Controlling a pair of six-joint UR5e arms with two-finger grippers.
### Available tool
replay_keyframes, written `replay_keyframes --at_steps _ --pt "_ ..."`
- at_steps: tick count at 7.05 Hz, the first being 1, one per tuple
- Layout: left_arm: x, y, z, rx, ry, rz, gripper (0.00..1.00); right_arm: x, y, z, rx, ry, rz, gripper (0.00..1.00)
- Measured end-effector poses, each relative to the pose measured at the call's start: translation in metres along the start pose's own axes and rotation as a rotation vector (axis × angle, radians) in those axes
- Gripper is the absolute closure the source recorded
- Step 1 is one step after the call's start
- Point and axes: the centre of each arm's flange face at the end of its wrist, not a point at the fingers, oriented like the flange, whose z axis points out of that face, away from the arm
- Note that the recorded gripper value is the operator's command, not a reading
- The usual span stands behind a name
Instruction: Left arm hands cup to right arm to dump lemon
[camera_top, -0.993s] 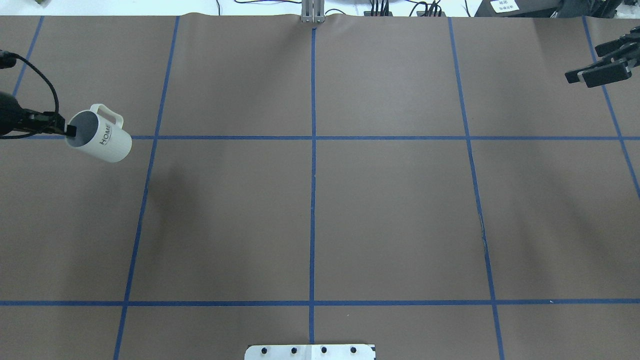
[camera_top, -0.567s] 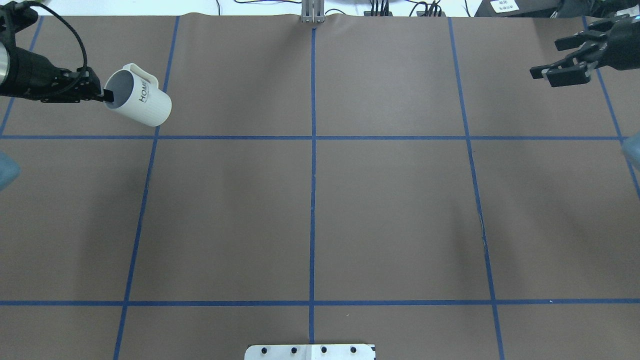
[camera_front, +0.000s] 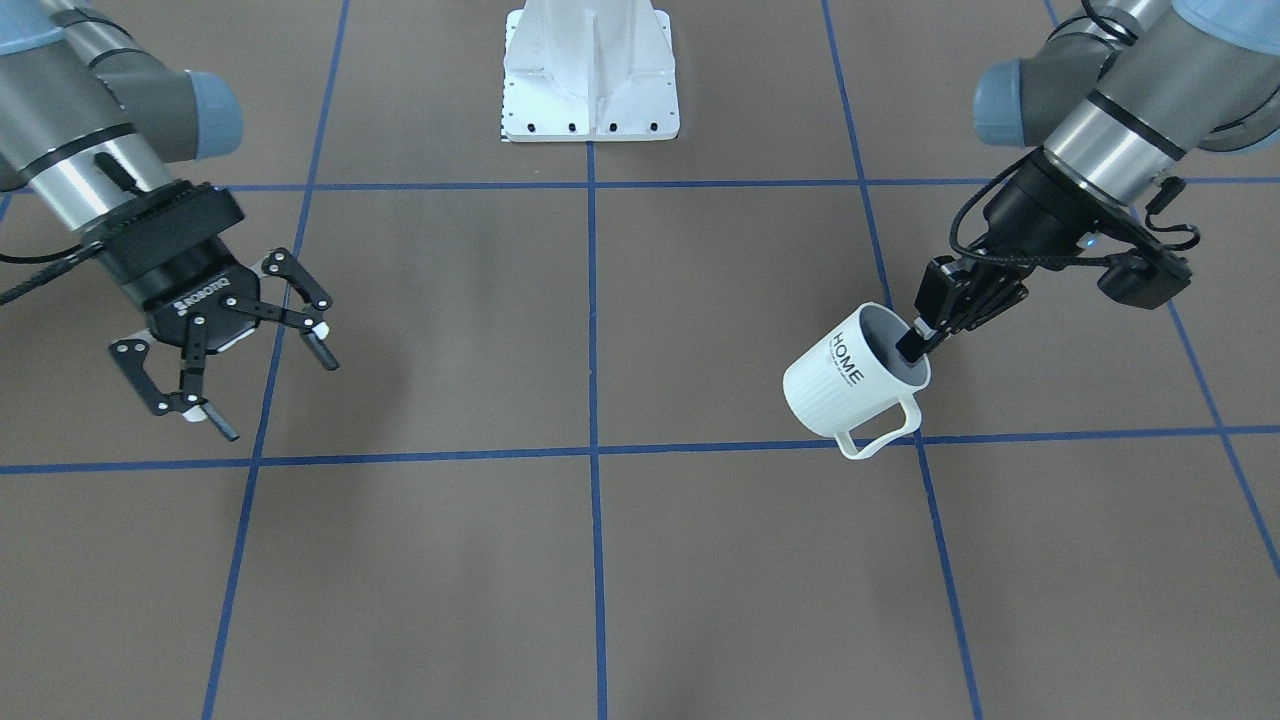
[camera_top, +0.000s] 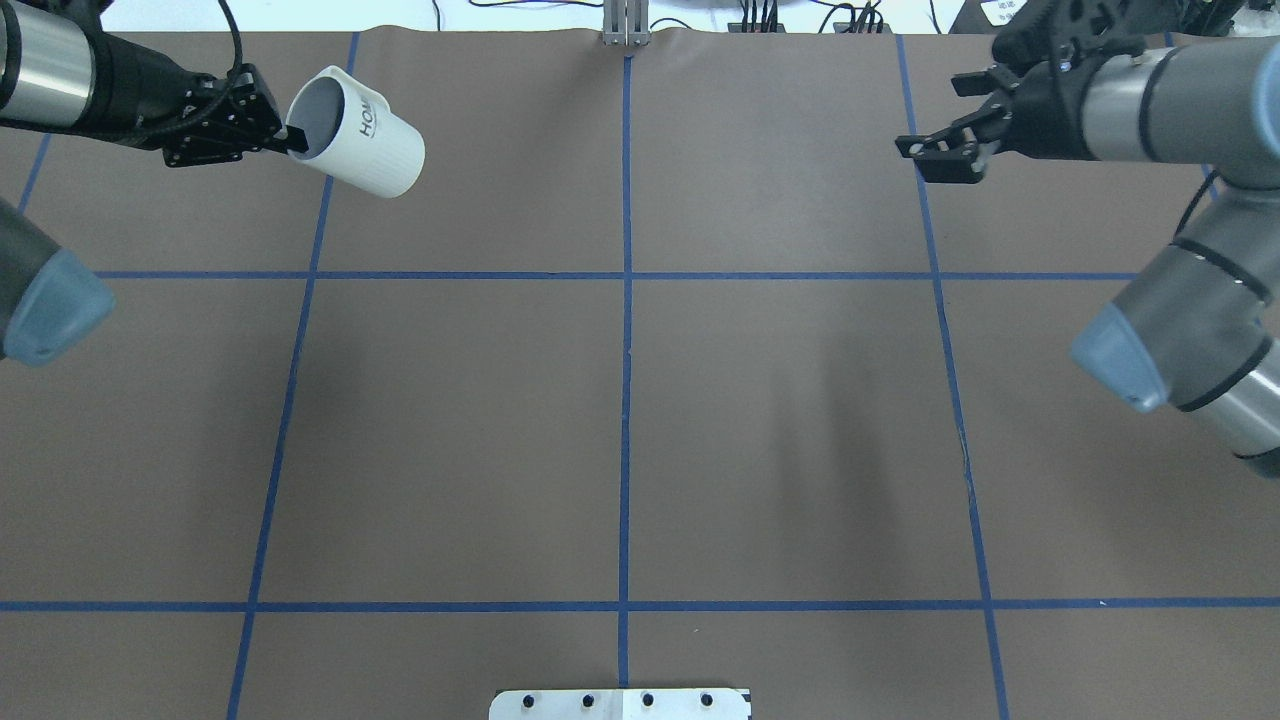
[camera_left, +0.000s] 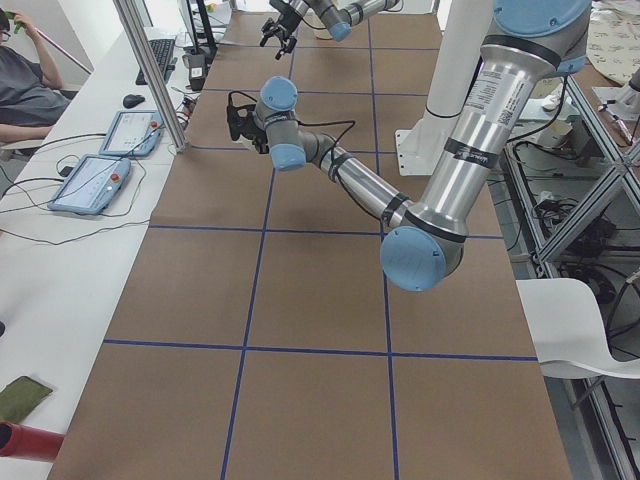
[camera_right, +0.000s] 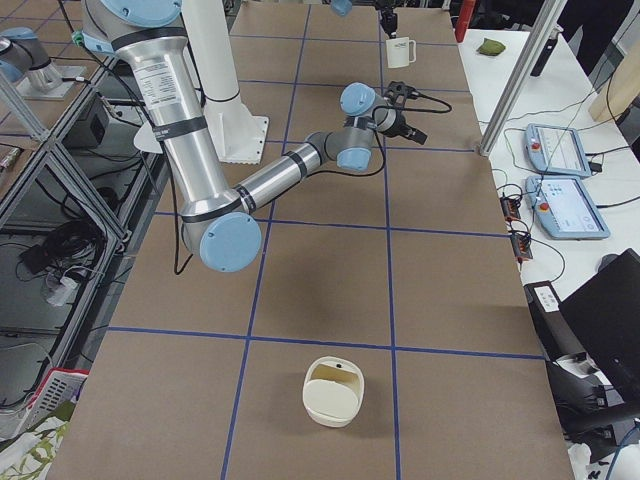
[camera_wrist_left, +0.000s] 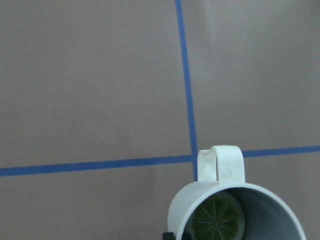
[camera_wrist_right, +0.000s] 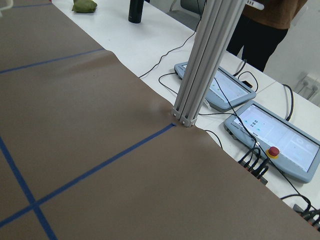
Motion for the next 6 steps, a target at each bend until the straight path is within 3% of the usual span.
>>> replay_keyframes --at_steps 3,6 --pt "0.083 0.023 0.029 0.038 -0.022 -0.097 1.0 -0.1 -0.027 0.034 0.132 0.146 -0.021 0.02" --pt "0.137 0.056 0.049 0.027 -0.049 -0.112 1.0 -0.164 -0.047 0.059 0.201 0.196 -0.02 0.02"
